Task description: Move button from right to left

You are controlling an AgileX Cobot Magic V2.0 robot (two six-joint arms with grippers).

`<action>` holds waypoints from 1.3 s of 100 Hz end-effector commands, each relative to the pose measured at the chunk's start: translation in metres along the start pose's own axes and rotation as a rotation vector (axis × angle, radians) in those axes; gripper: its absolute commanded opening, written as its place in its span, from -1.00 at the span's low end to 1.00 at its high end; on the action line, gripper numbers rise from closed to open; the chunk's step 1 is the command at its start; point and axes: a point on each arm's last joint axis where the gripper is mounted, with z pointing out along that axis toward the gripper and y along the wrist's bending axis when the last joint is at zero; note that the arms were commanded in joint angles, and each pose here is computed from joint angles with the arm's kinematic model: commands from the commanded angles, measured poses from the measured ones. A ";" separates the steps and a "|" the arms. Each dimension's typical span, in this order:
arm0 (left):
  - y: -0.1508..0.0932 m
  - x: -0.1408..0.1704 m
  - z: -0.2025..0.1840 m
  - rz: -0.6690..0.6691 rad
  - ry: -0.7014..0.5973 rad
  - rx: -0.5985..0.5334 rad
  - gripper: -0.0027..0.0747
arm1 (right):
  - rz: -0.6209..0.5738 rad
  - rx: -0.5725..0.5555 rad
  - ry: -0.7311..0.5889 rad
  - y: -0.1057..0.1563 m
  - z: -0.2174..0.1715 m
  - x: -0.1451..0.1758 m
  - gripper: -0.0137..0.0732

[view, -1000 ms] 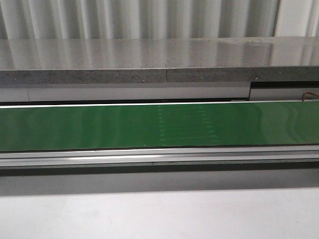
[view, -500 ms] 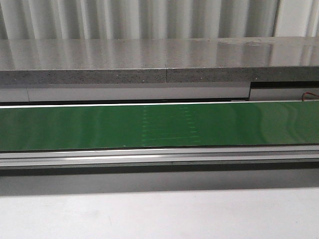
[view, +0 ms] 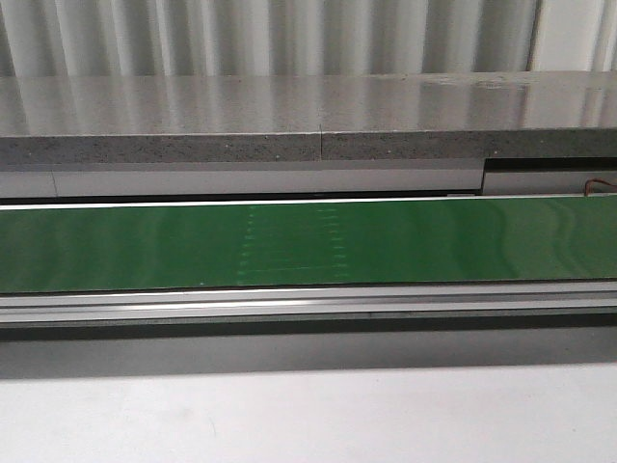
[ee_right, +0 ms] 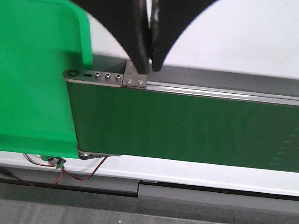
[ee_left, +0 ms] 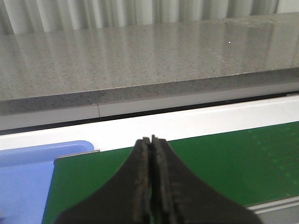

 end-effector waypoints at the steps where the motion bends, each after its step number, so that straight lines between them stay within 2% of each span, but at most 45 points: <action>1: 0.004 -0.013 -0.001 0.021 -0.150 -0.041 -0.99 | -0.012 0.006 -0.094 0.000 -0.003 -0.014 -0.84; 15: 0.006 -0.003 -0.004 -0.009 -0.190 -0.081 -0.99 | -0.012 0.006 -0.094 0.000 -0.003 -0.014 -0.84; 34: 0.009 0.019 -0.004 0.025 -0.205 -0.142 -0.99 | -0.012 0.006 -0.094 0.000 -0.003 -0.014 -0.84; 90: 0.006 0.096 0.002 -0.011 -0.233 -0.136 -0.99 | -0.012 0.006 -0.093 0.000 -0.003 -0.014 -0.84; 130: 0.006 0.100 0.003 -0.015 -0.198 -0.137 -0.98 | -0.012 0.006 -0.093 0.000 -0.003 -0.014 -0.84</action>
